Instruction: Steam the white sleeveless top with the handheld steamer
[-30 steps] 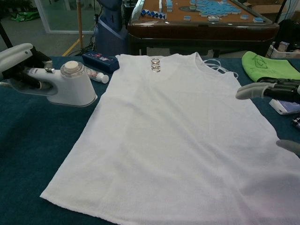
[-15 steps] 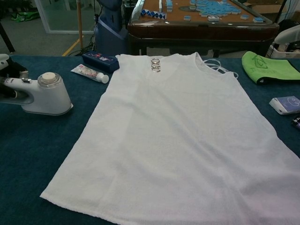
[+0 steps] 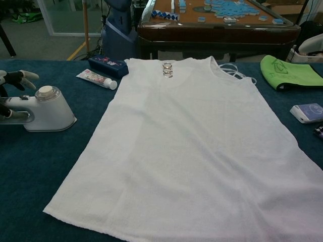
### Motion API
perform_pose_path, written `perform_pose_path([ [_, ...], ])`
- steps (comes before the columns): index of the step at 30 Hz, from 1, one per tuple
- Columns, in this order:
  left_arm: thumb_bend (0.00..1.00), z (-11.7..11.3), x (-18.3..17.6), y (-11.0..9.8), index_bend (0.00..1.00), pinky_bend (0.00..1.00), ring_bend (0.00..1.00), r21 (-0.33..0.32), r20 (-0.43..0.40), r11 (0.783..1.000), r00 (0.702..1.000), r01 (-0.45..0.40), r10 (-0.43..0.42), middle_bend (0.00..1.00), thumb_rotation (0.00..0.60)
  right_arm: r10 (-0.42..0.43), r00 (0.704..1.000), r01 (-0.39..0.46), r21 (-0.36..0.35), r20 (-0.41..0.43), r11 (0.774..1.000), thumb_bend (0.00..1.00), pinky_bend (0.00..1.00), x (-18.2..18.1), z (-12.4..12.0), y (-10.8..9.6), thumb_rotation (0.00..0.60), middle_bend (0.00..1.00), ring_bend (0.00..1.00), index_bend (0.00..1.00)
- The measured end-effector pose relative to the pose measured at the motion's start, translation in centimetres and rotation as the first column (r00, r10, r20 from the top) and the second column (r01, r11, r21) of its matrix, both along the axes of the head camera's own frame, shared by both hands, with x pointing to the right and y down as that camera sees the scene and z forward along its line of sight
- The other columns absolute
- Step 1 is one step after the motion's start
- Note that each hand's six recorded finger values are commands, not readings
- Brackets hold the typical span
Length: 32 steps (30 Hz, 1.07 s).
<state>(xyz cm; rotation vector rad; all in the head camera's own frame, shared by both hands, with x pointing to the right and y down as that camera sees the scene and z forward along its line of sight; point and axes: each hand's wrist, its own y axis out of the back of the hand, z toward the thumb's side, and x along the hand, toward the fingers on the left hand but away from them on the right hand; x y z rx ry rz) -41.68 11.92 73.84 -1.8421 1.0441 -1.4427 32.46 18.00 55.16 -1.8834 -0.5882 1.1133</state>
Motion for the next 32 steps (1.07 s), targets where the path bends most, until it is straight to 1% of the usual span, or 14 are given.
perform_pose_path([
  [4, 0.14, -0.3, -0.3, 0.5, 0.00, 0.28, 0.04, -0.023, 0.014, 1.000, 1.000, 0.004, -0.004, 0.03, 0.600, 0.010, 1.000, -0.010, 0.003, -0.003, 1.000, 0.28, 0.01, 0.4, 0.0, -0.1, 0.562, 0.08, 0.00, 0.00],
  [7, 0.14, -0.8, -0.6, 0.9, 0.00, 0.28, 0.04, -0.038, 0.026, 0.999, 1.000, 0.011, -0.010, 0.02, 0.600, 0.027, 1.000, -0.027, 0.001, -0.009, 1.000, 0.28, 0.01, 0.9, 0.1, -0.2, 0.564, 0.08, 0.00, 0.00],
  [10, 0.14, -1.7, -0.9, 1.2, 0.00, 0.28, 0.04, -0.039, 0.023, 0.999, 0.999, 0.027, -0.026, 0.02, 0.600, 0.045, 0.999, -0.045, -0.003, -0.025, 0.999, 0.28, 0.01, 1.7, 0.3, -0.2, 0.587, 0.08, 0.00, 0.00],
  [13, 0.14, -3.4, -1.0, 1.3, 0.00, 0.28, 0.05, -0.001, 0.004, 0.999, 0.999, 0.047, -0.047, 0.03, 0.600, 0.069, 0.997, -0.069, -0.006, -0.046, 0.998, 0.28, 0.01, 2.6, 0.7, -0.3, 0.600, 0.08, 0.00, 0.00],
  [15, 0.14, -4.9, -1.1, 1.4, 0.00, 0.28, 0.05, 0.041, -0.006, 0.998, 0.998, 0.056, -0.056, 0.03, 0.600, 0.091, 0.994, -0.091, -0.007, -0.062, 0.996, 0.28, 0.01, 3.4, 0.9, -0.3, 0.600, 0.09, 0.00, 0.00],
  [16, 0.14, -5.8, -1.2, 1.5, 0.01, 0.28, 0.06, 0.065, -0.008, 0.996, 0.998, 0.059, -0.059, 0.04, 0.600, 0.100, 0.993, -0.101, -0.004, -0.067, 0.995, 0.28, 0.01, 3.7, 1.0, -0.4, 0.600, 0.09, 0.00, 0.00],
  [19, 0.14, -7.8, -1.5, 2.1, 0.04, 0.28, 0.06, 0.108, -0.006, 0.992, 0.998, 0.062, -0.062, 0.05, 0.600, 0.128, 0.989, -0.127, 0.022, -0.075, 0.992, 0.28, 0.01, 4.5, 0.9, -0.5, 0.600, 0.11, 0.00, 0.00],
  [21, 0.14, -9.2, -1.6, 2.9, 0.05, 0.28, 0.07, 0.132, -0.005, 0.989, 0.998, 0.063, -0.063, 0.07, 0.600, 0.152, 0.985, -0.150, 0.040, -0.077, 0.988, 0.28, 0.01, 5.0, 0.8, -0.5, 0.600, 0.11, 0.00, 0.00],
  [24, 0.14, -10.8, -1.9, 4.3, 0.06, 0.28, 0.08, 0.148, 0.012, 0.987, 0.998, 0.059, -0.062, 0.08, 0.600, 0.185, 0.979, -0.181, 0.054, -0.081, 0.982, 0.28, 0.01, 5.8, 0.7, -0.2, 0.600, 0.12, 0.00, 0.00],
  [29, 0.14, -12.5, -2.2, 6.9, 0.06, 0.28, 0.08, 0.129, 0.061, 0.991, 0.997, 0.046, -0.054, 0.08, 0.600, 0.223, 0.970, -0.216, 0.070, -0.096, 0.974, 0.28, 0.01, 6.8, 0.6, 0.4, 0.600, 0.12, 0.00, 0.00],
  [32, 0.14, -13.7, -2.3, 8.1, 0.06, 0.28, 0.08, 0.133, 0.070, 0.989, 0.995, 0.058, -0.067, 0.08, 0.600, 0.237, 0.966, -0.230, 0.074, -0.102, 0.970, 0.28, 0.01, 7.1, 0.5, 0.8, 0.600, 0.12, 0.00, 0.00],
])
